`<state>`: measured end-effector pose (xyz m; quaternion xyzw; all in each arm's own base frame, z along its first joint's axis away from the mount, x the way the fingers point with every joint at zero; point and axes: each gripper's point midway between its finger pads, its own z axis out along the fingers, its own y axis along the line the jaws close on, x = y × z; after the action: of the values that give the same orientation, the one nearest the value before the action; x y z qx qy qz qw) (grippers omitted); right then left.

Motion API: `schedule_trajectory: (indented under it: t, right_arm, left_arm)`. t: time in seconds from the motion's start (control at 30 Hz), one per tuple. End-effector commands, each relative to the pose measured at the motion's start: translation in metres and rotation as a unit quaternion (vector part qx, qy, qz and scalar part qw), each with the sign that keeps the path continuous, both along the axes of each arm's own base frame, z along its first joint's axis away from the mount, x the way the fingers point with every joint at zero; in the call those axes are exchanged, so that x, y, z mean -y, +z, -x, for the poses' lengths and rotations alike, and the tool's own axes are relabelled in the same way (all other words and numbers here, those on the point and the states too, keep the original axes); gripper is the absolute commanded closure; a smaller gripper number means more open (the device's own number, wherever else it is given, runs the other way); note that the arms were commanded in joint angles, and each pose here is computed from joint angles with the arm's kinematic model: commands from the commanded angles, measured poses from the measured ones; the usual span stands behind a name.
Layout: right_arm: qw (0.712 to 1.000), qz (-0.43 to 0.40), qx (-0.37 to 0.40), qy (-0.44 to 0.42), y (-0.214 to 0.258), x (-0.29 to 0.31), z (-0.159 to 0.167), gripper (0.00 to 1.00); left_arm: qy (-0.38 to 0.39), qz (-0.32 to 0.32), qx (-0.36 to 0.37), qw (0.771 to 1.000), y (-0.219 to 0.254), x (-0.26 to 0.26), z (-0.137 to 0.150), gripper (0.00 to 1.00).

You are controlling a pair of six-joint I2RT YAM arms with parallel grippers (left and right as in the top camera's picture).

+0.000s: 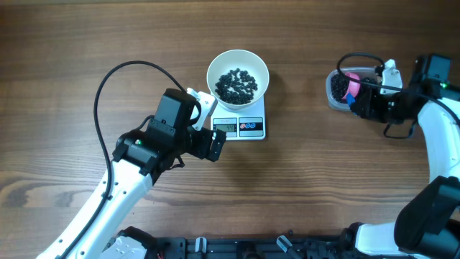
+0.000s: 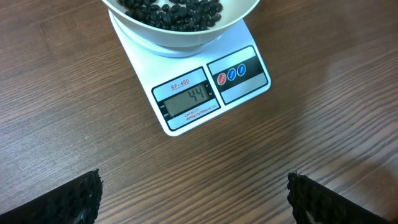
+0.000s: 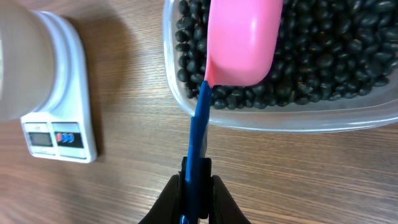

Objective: Scoop item into bowl and weigh 150g on scale
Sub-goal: 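Push the scoop down into the black beans with the right gripper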

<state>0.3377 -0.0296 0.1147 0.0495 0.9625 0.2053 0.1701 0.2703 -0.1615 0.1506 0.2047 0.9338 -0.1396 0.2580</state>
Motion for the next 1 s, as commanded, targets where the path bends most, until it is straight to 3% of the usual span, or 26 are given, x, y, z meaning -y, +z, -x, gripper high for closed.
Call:
schedule_trajectory:
  t: [0.0, 0.97]
  right_arm:
    - [0.998, -0.050, 0.017, 0.030, 0.0041, -0.0148, -0.0003, 0.96]
    - [0.998, -0.064, 0.018, 0.013, 0.0064, -0.0105, -0.0007, 0.96]
  left_arm:
    - [0.001, 0.001, 0.009, 1.000, 0.0062, 0.0020, -0.0042, 0.00]
    - [0.002, 0.001, 0.009, 1.000, 0.0062, 0.0020, -0.0042, 0.00]
